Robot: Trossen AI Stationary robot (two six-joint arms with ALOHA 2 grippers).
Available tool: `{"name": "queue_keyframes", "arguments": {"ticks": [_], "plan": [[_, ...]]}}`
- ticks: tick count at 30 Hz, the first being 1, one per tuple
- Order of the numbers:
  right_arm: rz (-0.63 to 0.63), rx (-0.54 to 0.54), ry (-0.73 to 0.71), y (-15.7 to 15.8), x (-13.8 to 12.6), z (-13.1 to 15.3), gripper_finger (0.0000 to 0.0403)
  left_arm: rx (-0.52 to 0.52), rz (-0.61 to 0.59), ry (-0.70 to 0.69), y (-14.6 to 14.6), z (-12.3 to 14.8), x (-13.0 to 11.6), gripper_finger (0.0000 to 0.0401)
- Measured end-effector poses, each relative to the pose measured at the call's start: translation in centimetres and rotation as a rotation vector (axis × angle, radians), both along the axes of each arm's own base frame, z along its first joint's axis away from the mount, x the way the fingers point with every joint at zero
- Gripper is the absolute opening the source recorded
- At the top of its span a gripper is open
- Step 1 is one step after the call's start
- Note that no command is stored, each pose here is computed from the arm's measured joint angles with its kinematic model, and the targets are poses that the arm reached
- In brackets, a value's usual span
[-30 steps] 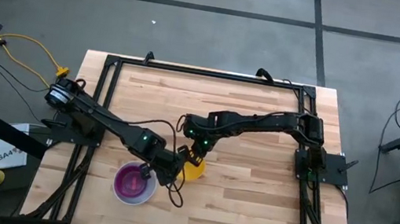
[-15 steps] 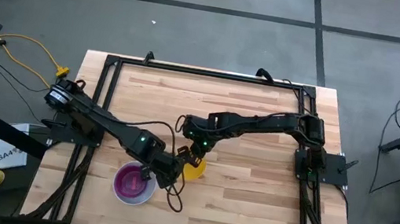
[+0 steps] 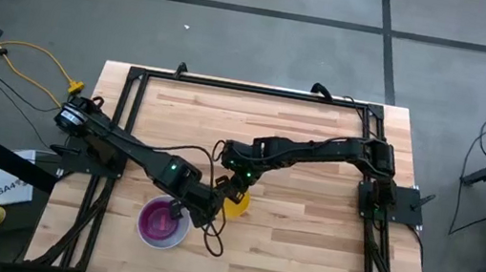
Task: Nest bowls inside each other
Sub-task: Stack the yellow bowl on the red bowl
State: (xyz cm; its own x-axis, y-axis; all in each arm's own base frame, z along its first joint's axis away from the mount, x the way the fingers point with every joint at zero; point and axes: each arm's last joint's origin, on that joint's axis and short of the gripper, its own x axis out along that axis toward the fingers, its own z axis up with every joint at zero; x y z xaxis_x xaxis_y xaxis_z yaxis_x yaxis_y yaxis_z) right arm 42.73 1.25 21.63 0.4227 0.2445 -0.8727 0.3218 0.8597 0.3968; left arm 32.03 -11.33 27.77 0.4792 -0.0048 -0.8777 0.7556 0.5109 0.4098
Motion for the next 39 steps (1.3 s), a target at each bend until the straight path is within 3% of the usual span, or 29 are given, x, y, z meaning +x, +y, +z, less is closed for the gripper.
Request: {"name": "queue_keyframes", "arguments": {"ticks": [13, 39], "plan": [[0.010, -0.011, -0.003, -0.02, 0.04, -0.08, 0.0108, 0.004, 0.017, 0.031, 0.11, -0.10, -0.28, 0.0000], [0.074, 0.046, -0.039, 0.27, 0.26, -0.03, 0.0115, -0.002, 0.065, 0.071, 0.26, -0.20, -0.69, 0.0000]]}}
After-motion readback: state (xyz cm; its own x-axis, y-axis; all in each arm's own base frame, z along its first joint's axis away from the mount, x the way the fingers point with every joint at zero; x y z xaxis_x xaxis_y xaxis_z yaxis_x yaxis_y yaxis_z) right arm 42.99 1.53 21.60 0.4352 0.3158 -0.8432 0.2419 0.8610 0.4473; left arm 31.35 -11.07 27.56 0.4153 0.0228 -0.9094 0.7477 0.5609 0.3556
